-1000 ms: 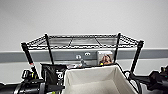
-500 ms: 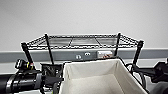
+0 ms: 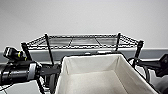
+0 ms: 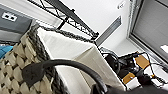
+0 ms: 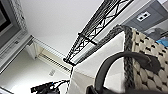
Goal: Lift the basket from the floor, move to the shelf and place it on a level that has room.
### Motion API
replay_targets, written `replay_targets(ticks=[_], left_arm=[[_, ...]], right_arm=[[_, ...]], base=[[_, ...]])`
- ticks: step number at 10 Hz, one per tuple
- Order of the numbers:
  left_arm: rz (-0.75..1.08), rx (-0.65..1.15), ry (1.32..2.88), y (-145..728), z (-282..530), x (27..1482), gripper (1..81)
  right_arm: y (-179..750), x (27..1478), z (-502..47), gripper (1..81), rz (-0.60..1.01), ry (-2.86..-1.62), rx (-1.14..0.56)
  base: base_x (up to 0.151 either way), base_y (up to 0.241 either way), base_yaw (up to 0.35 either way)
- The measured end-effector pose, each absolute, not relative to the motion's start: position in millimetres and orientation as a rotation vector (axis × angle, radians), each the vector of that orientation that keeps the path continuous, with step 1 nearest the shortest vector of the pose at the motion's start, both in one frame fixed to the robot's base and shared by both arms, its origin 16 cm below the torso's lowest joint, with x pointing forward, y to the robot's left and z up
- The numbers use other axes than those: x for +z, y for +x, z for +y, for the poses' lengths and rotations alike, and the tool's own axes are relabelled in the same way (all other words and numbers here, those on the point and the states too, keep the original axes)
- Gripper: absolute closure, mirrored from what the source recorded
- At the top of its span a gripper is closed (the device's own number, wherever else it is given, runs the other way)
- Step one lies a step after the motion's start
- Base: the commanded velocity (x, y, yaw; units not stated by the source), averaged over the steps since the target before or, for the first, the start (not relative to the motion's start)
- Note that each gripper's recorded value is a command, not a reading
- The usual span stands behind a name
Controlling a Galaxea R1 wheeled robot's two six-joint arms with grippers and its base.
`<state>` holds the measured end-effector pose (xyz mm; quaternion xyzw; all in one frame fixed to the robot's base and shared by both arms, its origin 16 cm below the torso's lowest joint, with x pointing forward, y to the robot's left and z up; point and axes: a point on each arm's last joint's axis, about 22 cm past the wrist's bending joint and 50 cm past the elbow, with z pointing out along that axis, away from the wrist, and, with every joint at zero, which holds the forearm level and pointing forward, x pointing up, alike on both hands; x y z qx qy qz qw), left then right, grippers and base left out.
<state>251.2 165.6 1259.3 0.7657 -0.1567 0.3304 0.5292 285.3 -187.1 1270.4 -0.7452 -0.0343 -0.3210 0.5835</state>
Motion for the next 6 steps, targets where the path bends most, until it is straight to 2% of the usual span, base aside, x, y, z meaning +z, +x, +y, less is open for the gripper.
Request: replay_targets(ticks=[6], left_arm=[[-0.374, 0.837, 1.819, 250, 175, 1308, 81.1]], right_arm=[[290, 1316, -193, 81.1, -0.077, -1.723, -0.805]], base=[[0.0, 0.0, 0.0]])
